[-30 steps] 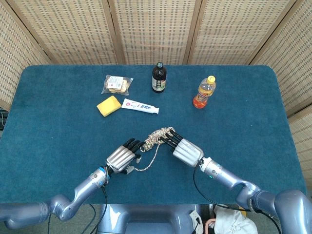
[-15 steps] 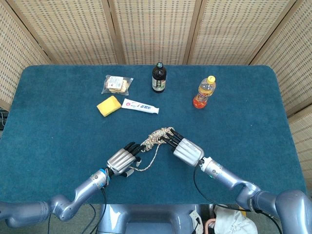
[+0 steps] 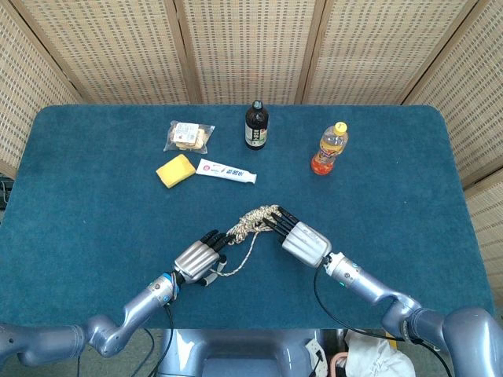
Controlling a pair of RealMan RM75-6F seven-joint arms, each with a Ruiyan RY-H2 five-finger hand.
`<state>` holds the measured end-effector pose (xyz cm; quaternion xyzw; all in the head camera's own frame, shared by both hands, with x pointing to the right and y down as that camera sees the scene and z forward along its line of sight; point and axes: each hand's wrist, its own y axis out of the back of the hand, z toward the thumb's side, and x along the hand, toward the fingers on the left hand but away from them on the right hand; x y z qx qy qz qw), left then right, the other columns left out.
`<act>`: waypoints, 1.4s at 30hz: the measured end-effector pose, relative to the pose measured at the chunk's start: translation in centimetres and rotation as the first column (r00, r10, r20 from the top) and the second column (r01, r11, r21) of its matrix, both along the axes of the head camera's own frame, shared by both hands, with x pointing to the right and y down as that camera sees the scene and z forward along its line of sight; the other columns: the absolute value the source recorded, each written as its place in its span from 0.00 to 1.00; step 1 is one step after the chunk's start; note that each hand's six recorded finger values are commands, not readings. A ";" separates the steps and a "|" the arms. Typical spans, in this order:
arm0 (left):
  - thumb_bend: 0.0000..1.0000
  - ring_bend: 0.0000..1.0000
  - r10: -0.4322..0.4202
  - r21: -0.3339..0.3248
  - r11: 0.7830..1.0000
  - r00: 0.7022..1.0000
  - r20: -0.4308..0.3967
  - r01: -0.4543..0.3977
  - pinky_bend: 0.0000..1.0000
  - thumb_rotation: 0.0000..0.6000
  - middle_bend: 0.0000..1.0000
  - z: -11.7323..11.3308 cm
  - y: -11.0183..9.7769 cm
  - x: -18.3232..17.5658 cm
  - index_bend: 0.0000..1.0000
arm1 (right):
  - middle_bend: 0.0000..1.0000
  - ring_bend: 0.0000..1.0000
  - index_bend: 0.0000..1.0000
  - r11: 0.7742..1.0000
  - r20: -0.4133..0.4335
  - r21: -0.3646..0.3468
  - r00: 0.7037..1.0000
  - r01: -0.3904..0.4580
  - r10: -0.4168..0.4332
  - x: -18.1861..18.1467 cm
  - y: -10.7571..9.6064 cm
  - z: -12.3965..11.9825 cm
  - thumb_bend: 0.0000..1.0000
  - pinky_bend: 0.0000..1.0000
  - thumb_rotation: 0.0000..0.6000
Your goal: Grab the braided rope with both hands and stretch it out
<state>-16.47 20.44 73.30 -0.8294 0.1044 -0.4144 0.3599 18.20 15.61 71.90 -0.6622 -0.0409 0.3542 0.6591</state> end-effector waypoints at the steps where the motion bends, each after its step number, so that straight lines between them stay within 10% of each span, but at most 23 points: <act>1: 0.38 0.00 0.000 0.001 1.000 1.000 0.000 0.000 0.00 1.00 0.00 0.0 0.0 0.0 0.56 | 0.00 0.00 0.67 1.000 0.000 -0.001 1.000 0.001 -0.001 0.0 0.0 0.0 0.57 0.00 1.00; 31: 0.49 0.00 -0.067 0.091 0.994 0.997 0.035 0.063 0.00 1.00 0.00 -0.5 -2.2 -2.9 0.76 | 0.00 0.00 0.67 1.000 0.005 0.004 1.000 -0.008 0.007 0.5 -0.3 -0.2 0.57 0.00 1.00; 42: 0.50 0.00 -0.198 0.208 0.964 0.970 0.138 0.167 0.00 1.00 0.00 -1.7 -7.7 -11.9 0.80 | 0.00 0.00 0.67 0.998 -0.026 0.041 0.999 -0.047 0.048 2.5 -2.1 -1.0 0.57 0.00 1.00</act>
